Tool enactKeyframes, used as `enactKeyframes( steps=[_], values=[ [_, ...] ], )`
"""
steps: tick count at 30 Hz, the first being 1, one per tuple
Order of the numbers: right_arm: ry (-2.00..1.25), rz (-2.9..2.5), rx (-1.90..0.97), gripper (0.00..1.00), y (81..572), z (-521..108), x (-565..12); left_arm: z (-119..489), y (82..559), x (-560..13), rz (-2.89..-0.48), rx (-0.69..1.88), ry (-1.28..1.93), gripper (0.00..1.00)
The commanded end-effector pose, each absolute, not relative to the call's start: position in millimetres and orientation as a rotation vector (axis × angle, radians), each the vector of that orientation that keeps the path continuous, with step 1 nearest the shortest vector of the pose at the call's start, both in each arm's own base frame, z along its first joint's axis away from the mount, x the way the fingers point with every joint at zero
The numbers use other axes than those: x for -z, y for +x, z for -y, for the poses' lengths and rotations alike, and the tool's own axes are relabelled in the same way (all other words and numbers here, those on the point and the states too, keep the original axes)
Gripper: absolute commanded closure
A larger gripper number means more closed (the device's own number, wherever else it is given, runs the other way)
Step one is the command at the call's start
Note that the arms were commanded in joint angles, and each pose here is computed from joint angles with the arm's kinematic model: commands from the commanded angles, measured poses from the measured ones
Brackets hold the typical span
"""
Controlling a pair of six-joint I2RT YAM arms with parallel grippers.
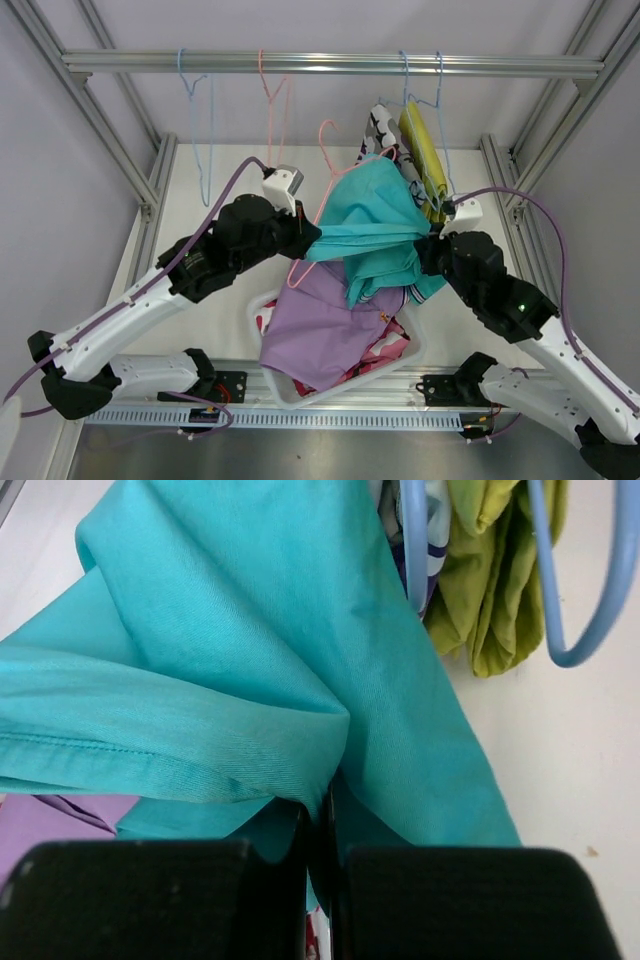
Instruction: Remove the trousers from the hanger
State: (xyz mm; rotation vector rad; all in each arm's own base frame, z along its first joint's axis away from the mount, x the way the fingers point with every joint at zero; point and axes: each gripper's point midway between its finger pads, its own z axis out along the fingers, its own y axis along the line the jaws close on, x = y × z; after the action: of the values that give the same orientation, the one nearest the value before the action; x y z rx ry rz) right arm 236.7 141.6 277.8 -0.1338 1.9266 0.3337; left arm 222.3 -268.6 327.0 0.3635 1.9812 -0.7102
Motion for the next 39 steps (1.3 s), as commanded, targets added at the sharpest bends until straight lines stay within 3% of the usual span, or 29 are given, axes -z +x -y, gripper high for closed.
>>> enactKeyframes(
  steps=[1,15,24,39],
  values=[
    [-0.098,-1.894,-0.282,1.00,231.0,-117.5,-300.7,263.4,228.1,-355.2,-1.899,0.702,0.334,0.99],
    [-0.029,-1.641,-0.298,1.00,225.3,-89.9,-472.0,266.5,231.2,-344.7,-1.934,0.679,0.339,0.99],
    [0.061,-1.617,-0.116,1.00,217.0,-46.1,-492.9,267.5,230.6,-344.1,-1.936,0.683,0.344,0.99],
    [0.079,-1.565,-0.135,1.00,199.4,-31.0,-521.5,265.0,247.0,-324.4,-1.968,0.561,0.334,1.00]
  ],
)
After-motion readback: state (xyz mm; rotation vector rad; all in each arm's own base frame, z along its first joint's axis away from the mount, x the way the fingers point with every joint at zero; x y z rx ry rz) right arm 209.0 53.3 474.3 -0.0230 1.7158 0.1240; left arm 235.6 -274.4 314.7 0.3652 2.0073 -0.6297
